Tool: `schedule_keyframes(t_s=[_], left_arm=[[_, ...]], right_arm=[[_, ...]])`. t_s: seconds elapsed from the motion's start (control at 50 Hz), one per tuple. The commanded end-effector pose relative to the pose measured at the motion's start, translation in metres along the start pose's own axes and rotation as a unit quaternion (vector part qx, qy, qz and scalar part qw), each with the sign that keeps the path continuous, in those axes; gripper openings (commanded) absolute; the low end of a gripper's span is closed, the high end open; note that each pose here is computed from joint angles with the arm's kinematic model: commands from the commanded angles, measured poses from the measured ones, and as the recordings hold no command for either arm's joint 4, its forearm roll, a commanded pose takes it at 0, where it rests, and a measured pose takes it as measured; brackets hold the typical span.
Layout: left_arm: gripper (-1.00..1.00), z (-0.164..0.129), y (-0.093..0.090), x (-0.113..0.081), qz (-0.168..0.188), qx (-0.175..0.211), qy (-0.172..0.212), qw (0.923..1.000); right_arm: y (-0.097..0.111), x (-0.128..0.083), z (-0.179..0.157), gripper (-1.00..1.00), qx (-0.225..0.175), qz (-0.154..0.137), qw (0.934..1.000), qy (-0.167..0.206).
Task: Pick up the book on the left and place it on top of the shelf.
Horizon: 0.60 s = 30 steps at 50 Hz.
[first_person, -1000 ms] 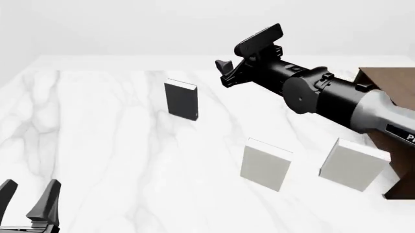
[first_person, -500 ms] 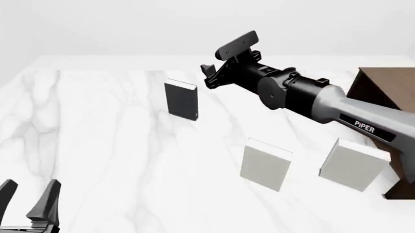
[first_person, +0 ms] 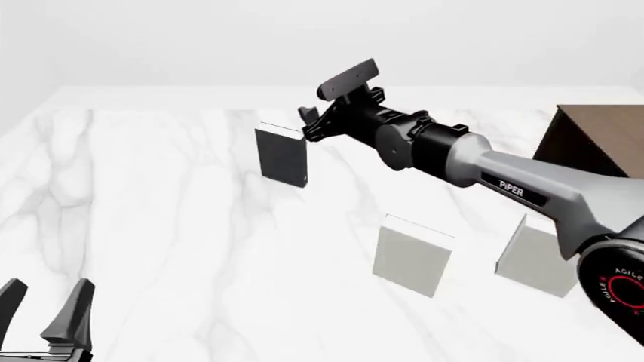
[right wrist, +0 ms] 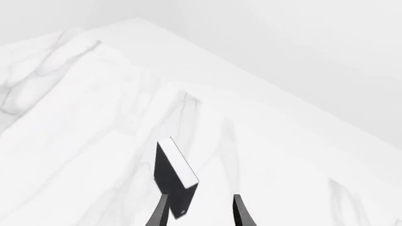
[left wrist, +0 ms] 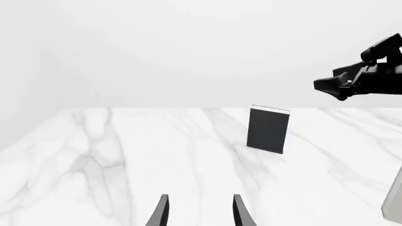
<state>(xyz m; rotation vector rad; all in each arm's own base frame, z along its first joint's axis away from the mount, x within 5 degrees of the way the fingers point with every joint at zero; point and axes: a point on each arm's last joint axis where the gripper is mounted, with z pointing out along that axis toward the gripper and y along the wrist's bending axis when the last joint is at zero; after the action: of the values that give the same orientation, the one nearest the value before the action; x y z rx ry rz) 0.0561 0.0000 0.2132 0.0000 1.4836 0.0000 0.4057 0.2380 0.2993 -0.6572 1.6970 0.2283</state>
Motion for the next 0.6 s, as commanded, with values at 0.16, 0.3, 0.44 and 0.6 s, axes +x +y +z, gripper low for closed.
schedule_keyframes(t_s=[0.16, 0.3, 0.44, 0.6], left_arm=[[1.00, 0.000, 0.000, 0.000, 0.000, 0.000, 0.000, 1.0000], [1.00, 0.000, 0.000, 0.000, 0.000, 0.000, 0.000, 1.0000], [1.00, 0.000, 0.000, 0.000, 0.000, 0.000, 0.000, 1.0000], [1.00, 0.000, 0.000, 0.000, 0.000, 0.000, 0.000, 1.0000]], right_arm=[[0.005, 0.008, 0.022, 1.00, -0.004, 0.003, 1.0000, 0.005], [0.006, 0.010, 0.027, 1.00, -0.005, 0.003, 1.0000, 0.006], [0.007, 0.016, 0.033, 1.00, -0.006, 0.003, 0.9999, 0.012], [0.009, 0.027, 0.044, 1.00, -0.008, 0.001, 0.9997, 0.024]])
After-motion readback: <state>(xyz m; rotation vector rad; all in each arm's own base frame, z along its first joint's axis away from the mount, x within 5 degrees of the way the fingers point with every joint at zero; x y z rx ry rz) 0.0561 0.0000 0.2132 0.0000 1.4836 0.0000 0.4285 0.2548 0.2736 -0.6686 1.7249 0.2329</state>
